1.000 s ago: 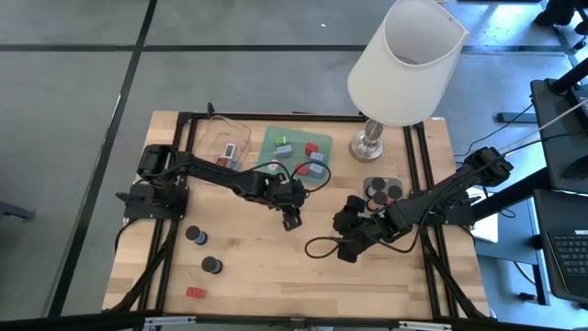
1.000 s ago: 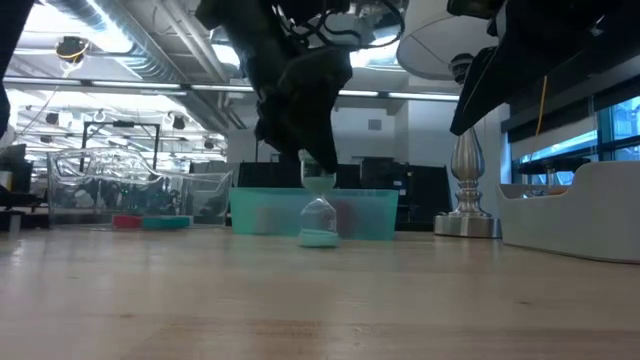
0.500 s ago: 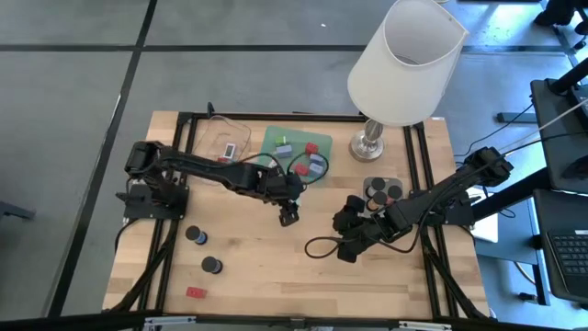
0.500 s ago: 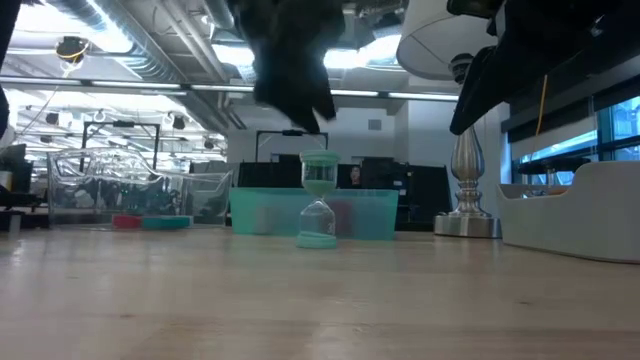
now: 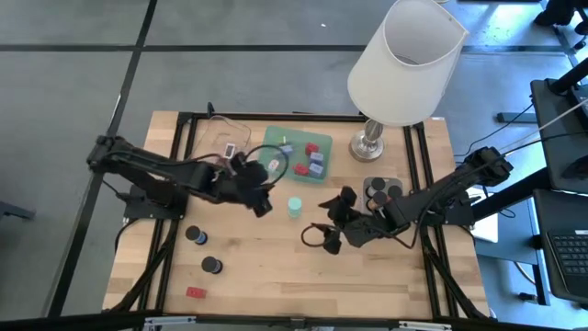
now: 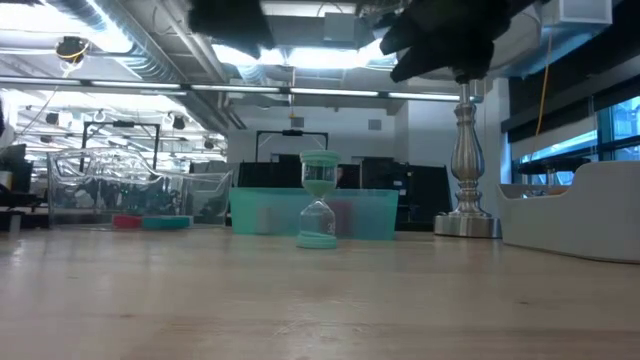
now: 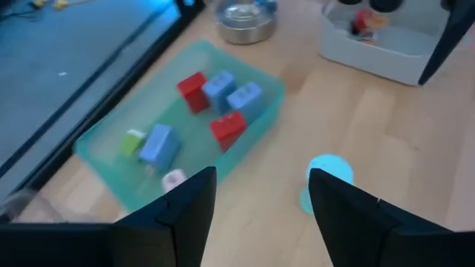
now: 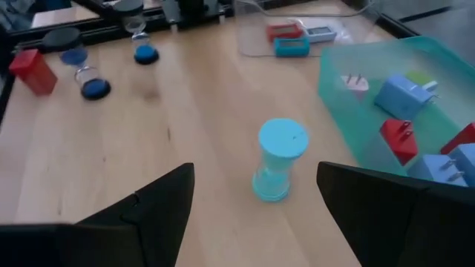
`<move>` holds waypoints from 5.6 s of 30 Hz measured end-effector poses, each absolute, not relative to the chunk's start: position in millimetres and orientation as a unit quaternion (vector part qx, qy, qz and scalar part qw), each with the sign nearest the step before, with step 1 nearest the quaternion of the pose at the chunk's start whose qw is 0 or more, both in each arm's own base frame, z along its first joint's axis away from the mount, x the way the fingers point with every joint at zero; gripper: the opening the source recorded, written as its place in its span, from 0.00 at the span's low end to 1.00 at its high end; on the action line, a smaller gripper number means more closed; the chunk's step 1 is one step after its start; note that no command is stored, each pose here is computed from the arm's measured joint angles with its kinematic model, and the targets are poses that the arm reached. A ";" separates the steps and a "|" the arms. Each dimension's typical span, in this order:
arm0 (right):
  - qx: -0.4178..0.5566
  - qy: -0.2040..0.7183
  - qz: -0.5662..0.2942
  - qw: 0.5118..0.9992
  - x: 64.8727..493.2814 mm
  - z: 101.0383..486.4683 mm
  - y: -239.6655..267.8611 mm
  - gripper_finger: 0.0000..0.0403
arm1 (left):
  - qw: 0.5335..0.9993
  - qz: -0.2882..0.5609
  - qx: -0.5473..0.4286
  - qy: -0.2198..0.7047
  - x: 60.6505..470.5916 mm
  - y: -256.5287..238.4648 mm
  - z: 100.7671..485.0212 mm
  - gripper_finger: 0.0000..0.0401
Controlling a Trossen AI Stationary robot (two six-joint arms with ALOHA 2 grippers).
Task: Pick & Place Office items
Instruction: Put the light blue hourglass into the gray bin
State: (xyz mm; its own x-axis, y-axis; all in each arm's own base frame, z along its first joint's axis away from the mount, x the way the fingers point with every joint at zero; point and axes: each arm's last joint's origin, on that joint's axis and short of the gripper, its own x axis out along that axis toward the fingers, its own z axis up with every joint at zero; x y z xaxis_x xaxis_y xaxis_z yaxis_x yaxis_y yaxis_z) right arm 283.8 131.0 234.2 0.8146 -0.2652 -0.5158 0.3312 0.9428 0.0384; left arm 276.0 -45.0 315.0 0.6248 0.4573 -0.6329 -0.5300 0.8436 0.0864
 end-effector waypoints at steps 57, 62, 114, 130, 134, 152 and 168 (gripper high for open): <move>0.021 0.286 -0.047 0.957 366.4 166.0 45.4 0.87 | 0.876 0.364 -0.026 0.314 216.2 -61.9 237.8 0.53; 0.019 0.292 -0.059 0.954 367.8 160.8 41.0 0.87 | 0.876 0.364 -0.025 0.315 216.2 -61.9 237.8 0.53; 0.184 0.261 -0.302 0.898 195.5 273.1 106.1 0.52 | 0.872 0.364 -0.044 0.324 212.8 -61.3 227.2 0.53; 0.209 0.308 -0.447 0.813 131.5 243.8 128.9 0.51 | 0.872 0.365 -0.047 0.323 212.9 -61.4 227.2 0.53; 0.196 0.337 -0.477 0.787 127.1 235.7 134.7 0.51 | 0.872 0.365 -0.047 0.323 212.9 -61.4 227.2 0.53; 0.200 0.303 -0.532 0.765 109.9 180.4 125.2 0.51 | 0.872 0.367 -0.046 0.320 213.1 -61.3 227.5 0.53; 0.203 0.288 -0.529 0.772 114.2 176.9 122.8 0.54 | 0.872 0.366 -0.047 0.321 213.1 -61.4 227.4 0.53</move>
State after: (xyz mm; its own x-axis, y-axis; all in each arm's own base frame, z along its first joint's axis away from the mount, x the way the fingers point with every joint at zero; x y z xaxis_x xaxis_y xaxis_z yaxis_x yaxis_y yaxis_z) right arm 114.2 122.8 176.9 0.2746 -0.7000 -0.6592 0.9339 0.3575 0.0094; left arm 213.1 -61.4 227.4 0.5267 0.6085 -0.5936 -0.6683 0.7279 0.1531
